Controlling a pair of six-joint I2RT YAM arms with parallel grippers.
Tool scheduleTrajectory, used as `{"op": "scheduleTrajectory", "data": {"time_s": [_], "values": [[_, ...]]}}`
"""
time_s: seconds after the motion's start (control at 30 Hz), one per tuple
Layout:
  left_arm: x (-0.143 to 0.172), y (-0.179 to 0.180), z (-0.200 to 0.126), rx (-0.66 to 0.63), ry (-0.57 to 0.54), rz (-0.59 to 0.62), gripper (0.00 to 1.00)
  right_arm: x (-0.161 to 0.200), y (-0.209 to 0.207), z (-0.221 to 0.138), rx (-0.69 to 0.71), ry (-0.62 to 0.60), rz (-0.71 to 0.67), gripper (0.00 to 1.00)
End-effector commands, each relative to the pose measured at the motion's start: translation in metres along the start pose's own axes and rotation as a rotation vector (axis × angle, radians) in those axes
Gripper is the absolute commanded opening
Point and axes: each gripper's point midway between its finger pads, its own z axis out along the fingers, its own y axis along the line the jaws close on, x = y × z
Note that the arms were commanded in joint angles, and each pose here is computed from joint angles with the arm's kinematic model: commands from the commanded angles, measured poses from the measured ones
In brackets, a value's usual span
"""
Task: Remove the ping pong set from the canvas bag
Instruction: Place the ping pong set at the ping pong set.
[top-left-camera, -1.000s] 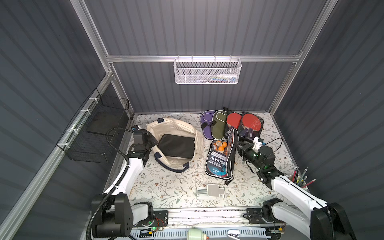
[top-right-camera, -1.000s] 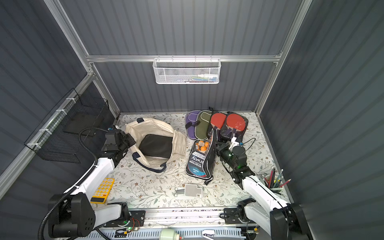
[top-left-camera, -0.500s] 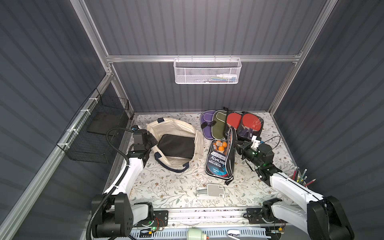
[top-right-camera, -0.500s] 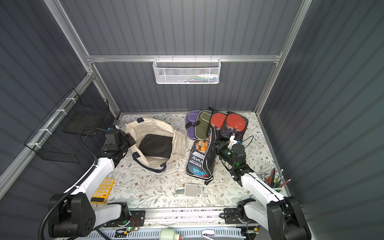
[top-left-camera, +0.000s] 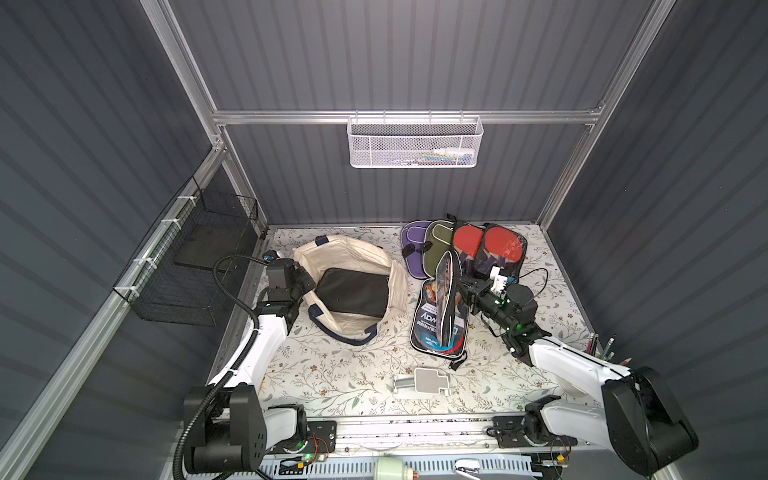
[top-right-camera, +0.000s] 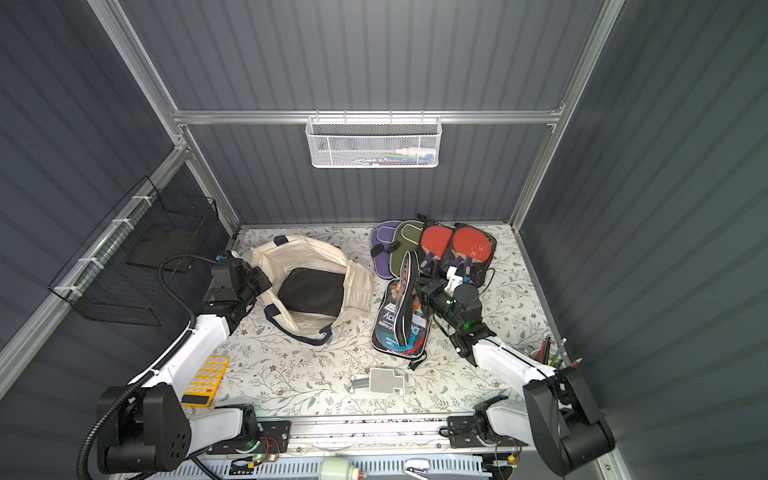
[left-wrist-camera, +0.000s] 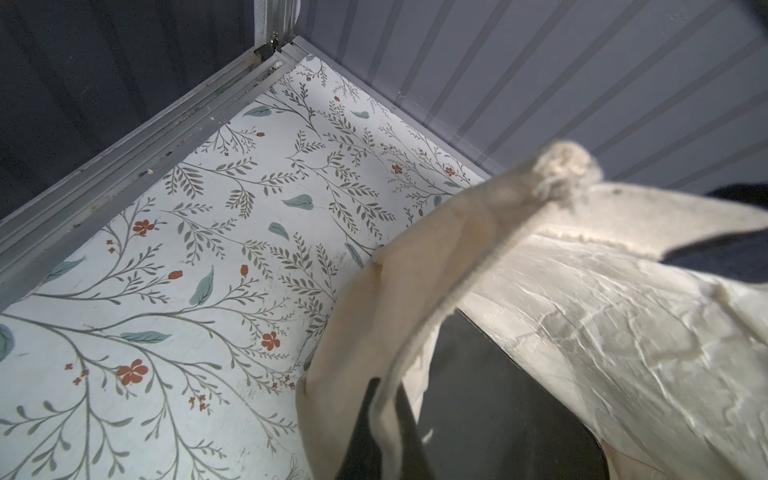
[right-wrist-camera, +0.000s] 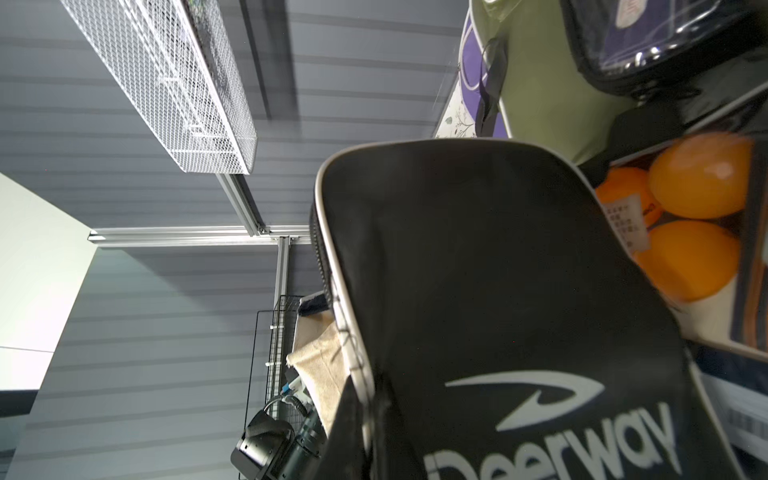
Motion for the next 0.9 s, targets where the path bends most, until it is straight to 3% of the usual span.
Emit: {"op": "scheduleTrajectory", "data": {"time_s": [0.0,0.33,0.87], "values": [[0.006,0.008,0.004,-0.026,0.028,0.004,0.00,-0.004,0.036,-0.004,-0.174,-0.021,-0.008,0.00],[0.007,0.009,0.005,-0.029,0.027,0.006,0.00,-0.009,0.007,-0.018,-0.093,-0.054,-0.002,0.00],[0.008,0.010,0.005,-0.030,0.026,0.006,0.00,-0.032,-0.045,-0.061,0.175,-0.127,-0.085,0.00]]}}
